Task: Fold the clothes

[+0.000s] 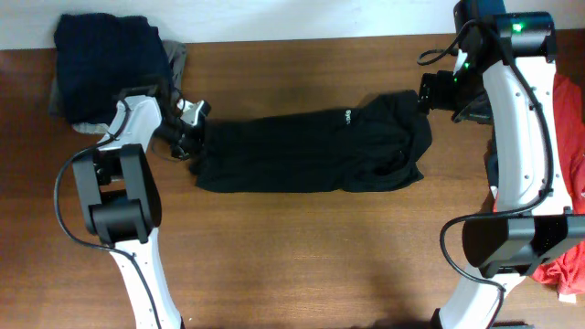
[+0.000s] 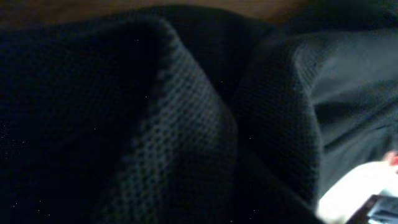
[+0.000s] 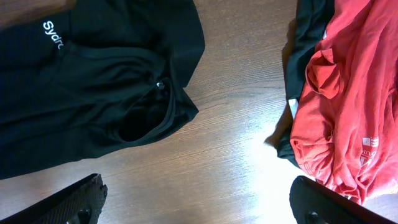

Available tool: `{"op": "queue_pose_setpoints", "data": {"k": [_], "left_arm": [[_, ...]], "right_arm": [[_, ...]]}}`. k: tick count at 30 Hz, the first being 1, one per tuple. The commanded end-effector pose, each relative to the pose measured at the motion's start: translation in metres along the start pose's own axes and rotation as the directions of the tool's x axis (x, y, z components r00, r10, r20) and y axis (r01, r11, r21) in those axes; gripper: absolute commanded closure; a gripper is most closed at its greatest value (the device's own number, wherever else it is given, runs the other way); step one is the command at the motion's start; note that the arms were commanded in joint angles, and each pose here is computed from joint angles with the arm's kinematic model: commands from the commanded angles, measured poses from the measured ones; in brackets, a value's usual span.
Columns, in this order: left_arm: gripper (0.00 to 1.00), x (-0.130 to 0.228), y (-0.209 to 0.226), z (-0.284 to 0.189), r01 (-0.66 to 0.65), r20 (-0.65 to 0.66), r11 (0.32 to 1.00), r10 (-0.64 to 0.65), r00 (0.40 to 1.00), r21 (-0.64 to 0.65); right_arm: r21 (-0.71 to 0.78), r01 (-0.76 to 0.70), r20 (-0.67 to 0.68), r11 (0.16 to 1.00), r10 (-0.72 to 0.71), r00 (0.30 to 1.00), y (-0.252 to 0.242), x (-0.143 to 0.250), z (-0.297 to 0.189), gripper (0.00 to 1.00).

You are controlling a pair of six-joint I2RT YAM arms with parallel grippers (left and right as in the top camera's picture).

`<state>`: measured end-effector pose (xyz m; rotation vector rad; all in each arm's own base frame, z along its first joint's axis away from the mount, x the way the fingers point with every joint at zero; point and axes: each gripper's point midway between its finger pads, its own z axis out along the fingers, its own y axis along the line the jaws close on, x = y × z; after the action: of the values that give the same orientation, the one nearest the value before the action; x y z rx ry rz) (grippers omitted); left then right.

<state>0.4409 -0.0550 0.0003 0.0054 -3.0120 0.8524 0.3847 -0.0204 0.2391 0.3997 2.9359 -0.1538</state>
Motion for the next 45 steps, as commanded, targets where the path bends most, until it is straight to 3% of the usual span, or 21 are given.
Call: {"op": "queue_pose_setpoints", "data": {"k": [1,13,19,37,42,44,45], "left_arm": [[0.99,0.019,0.07,0.002,0.092,-0.085,0.947,-0.124,0.989,-0.306],[1.0,0.004,0.091,-0.096,0.17,-0.003,0.859,-0.196,0.981,-0.482],[1.0,-0.001,0.077,-0.129,0.185,0.032,0.833,-0.198,0.98,-0.521],[0.94,0.006,-0.017,-0.086,-0.044,-0.127,0.846,-0.028,0.992,-0.532],[0.82,0.006,-0.043,-0.069,-0.109,-0.151,0.847,0.035,0.988,-0.52],[0.64,0.007,-0.052,-0.064,-0.133,-0.16,0.844,0.056,0.985,-0.519],[0.63,0.007,-0.056,-0.061,-0.144,-0.165,0.844,0.067,0.984,-0.516]], "right_arm": [[-0.007,-0.001,0.015,1.0,0.001,1.0,-0.001,0.004,-0.009,0.01],[-0.007,-0.001,0.014,1.0,0.002,1.0,-0.001,0.004,-0.009,0.01],[-0.021,-0.001,0.007,1.0,0.001,1.0,0.002,0.005,-0.008,0.01],[-0.009,0.005,-0.046,1.0,-0.005,0.999,0.003,0.012,0.009,0.01],[-0.008,0.006,-0.052,1.0,-0.006,0.999,0.003,0.012,0.01,0.01],[-0.008,0.006,-0.052,1.0,-0.006,0.999,0.003,0.013,0.01,0.01],[-0.008,0.006,-0.052,1.0,-0.006,0.999,0.003,0.013,0.01,0.01]]}}
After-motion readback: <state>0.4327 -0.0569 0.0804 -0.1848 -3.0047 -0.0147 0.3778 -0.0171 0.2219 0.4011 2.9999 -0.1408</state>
